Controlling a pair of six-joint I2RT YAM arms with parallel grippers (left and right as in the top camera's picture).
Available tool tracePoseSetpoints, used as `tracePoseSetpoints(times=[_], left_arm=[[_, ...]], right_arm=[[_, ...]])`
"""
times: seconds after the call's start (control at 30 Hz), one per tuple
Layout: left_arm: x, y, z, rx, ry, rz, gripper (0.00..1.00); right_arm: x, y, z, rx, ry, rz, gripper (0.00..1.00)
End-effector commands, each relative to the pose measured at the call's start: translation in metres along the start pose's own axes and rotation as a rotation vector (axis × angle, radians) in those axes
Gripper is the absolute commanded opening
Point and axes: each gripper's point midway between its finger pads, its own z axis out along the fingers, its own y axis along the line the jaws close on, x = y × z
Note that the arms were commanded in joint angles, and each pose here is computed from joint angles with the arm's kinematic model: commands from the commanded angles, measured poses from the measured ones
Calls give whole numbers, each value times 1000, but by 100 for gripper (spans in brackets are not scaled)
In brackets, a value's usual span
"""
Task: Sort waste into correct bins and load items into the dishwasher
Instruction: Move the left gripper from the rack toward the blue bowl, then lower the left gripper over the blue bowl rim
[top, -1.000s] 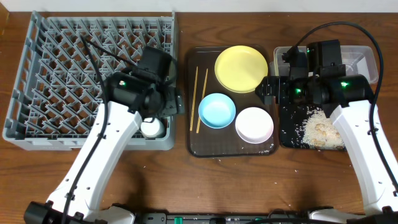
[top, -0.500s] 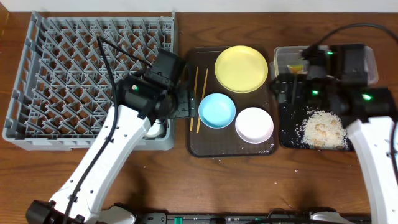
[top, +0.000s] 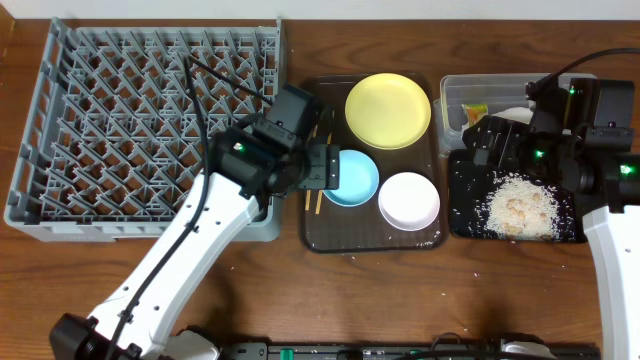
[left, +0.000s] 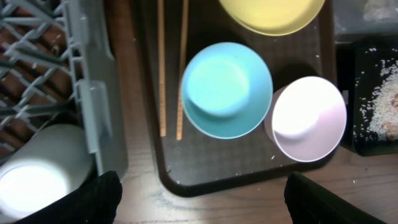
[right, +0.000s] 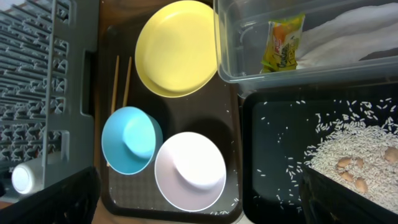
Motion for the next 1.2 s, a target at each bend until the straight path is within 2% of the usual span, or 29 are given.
tracePoseSetpoints(times=[0.0, 0.43, 0.73, 0.97, 1.17], left_arm=[[-2, -7, 6, 8, 1, 30, 85], [10, -40, 42, 26, 52, 147, 85], [15, -43, 53, 20, 76, 159, 85], [11, -46, 53, 29, 57, 162, 84], [-13, -41, 54, -22, -48, 268, 84]], right_arm=[[-6, 1, -7, 1, -26, 3, 99], [-6, 1, -7, 1, -25, 4, 99], [-6, 1, -7, 1, -25, 4, 99], [-6, 1, -7, 1, -25, 4, 99], [-6, 1, -7, 1, -25, 4, 99]])
